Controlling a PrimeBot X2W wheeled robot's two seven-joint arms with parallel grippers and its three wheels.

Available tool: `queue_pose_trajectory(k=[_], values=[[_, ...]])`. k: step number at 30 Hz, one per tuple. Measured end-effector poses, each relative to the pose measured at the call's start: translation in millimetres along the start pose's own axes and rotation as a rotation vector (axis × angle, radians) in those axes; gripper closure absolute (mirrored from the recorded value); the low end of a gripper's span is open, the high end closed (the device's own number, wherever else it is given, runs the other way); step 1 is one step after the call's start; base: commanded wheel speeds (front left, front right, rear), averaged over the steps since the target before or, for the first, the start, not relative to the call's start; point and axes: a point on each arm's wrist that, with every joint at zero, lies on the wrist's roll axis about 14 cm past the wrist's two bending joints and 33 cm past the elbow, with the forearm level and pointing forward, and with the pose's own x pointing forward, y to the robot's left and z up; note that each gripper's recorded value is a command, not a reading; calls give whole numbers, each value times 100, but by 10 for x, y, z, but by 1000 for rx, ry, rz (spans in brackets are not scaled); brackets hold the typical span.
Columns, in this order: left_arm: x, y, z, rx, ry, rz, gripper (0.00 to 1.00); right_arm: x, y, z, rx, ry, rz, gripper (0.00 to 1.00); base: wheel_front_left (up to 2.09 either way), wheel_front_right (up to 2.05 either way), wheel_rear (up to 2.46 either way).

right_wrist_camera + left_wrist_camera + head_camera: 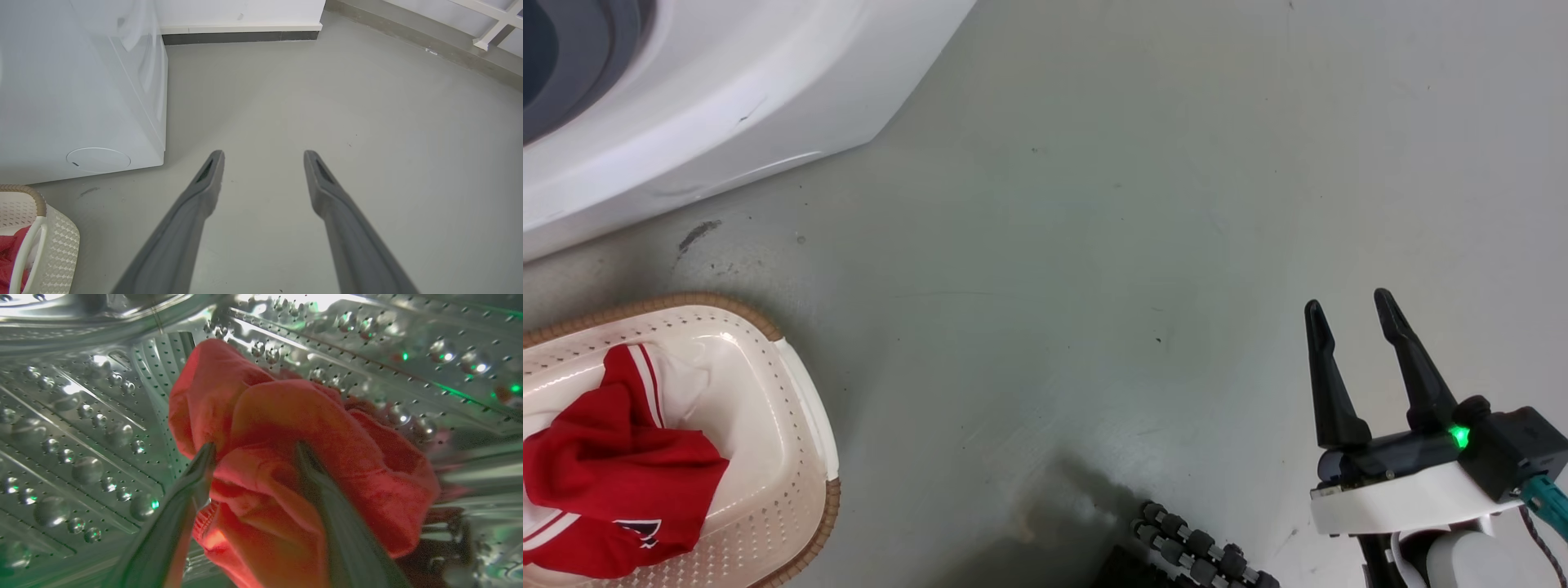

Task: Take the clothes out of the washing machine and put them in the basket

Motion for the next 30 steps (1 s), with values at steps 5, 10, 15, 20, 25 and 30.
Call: queue_pose_trajectory(k=[5, 10, 15, 20, 25, 30], values=[[89, 38, -110, 3, 54, 9, 0, -7, 26, -74, 7, 25, 2, 0, 0, 0, 0], [164, 75, -348, -7, 132, 12, 0, 17, 56, -94, 6, 30, 11, 0, 5, 5, 5], [182, 76, -416, -8, 148, 3, 100, 28, 54, -103, 4, 32, 10, 0, 0, 0, 0], [139, 125, -289, 6, 82, 13, 100, 47, 57, -55, 2, 15, 14, 0, 0, 0, 0], [4, 139, -54, 16, -24, 11, 100, 93, 97, 68, -8, -27, 36, 0, 0, 0, 0], [-186, 50, 74, 54, -111, -14, 100, 120, 60, 244, -34, -86, 37, 0, 0, 0, 0]])
